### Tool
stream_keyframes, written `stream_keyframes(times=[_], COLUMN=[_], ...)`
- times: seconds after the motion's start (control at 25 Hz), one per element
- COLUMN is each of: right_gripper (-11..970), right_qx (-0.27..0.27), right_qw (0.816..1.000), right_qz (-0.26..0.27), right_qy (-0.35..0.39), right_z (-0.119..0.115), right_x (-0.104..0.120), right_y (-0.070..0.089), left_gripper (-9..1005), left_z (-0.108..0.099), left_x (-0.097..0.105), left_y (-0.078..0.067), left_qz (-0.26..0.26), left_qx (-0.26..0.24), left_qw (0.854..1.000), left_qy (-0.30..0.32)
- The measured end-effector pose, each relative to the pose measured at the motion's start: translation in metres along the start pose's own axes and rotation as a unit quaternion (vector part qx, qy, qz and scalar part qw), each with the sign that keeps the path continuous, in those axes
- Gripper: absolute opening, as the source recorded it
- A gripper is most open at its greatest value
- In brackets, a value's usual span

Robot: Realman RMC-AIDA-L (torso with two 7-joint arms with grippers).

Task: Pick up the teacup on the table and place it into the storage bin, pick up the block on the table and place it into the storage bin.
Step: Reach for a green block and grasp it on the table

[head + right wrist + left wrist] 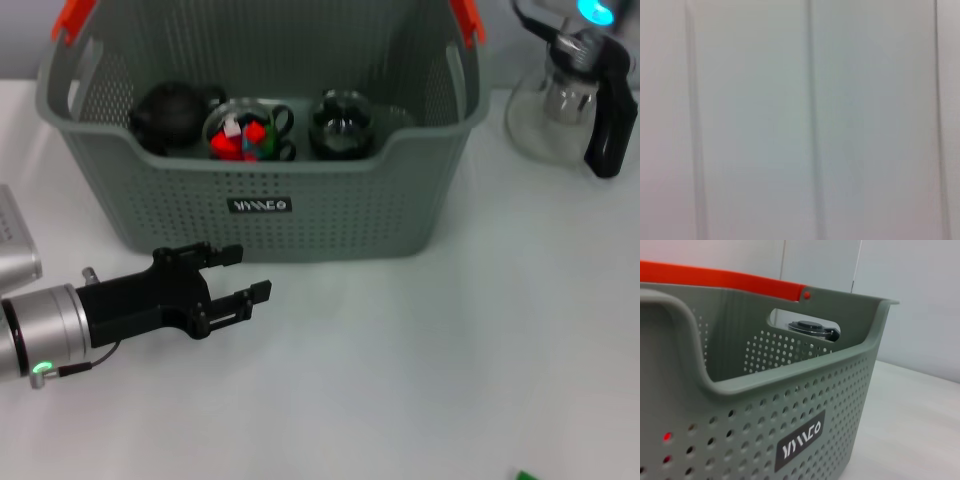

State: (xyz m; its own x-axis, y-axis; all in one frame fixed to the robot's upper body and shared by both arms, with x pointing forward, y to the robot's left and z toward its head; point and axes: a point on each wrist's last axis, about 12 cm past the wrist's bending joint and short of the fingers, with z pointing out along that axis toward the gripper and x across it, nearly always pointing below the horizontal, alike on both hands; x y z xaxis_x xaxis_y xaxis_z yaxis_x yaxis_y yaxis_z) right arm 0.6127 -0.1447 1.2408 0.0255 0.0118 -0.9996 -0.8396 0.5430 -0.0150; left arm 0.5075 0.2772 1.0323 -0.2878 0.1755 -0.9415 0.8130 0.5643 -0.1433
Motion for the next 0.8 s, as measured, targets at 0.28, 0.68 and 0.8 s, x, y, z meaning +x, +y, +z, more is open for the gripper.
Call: stream_keyframes(times=[0.28, 0.68, 0.8], right_gripper=[786, 729, 729], right_qx=[-0.157, -0.252, -0.23], right_qw=[0.977, 0.941, 0.916], right_qz=[0.05, 0.027, 0.012], right_qy=[-0.138, 0.223, 0.329], right_z=[-0.094, -0.144, -0.14], right_x=[0.03, 0.035, 0.027], right_y=[-0.012, -0.003, -0.002], left_gripper=[630, 629, 629], left_z=[0.0, 0.001, 0.001], left_x=[-0.001, 0.0, 0.001], left_y=[0.001, 0.0, 0.0], left_qz=[0.001, 0.0, 0.0], left_qx=[0.0, -0.002, -0.003], left_qw=[1.0, 1.0, 1.0], left_qy=[0.0, 0.001, 0.002])
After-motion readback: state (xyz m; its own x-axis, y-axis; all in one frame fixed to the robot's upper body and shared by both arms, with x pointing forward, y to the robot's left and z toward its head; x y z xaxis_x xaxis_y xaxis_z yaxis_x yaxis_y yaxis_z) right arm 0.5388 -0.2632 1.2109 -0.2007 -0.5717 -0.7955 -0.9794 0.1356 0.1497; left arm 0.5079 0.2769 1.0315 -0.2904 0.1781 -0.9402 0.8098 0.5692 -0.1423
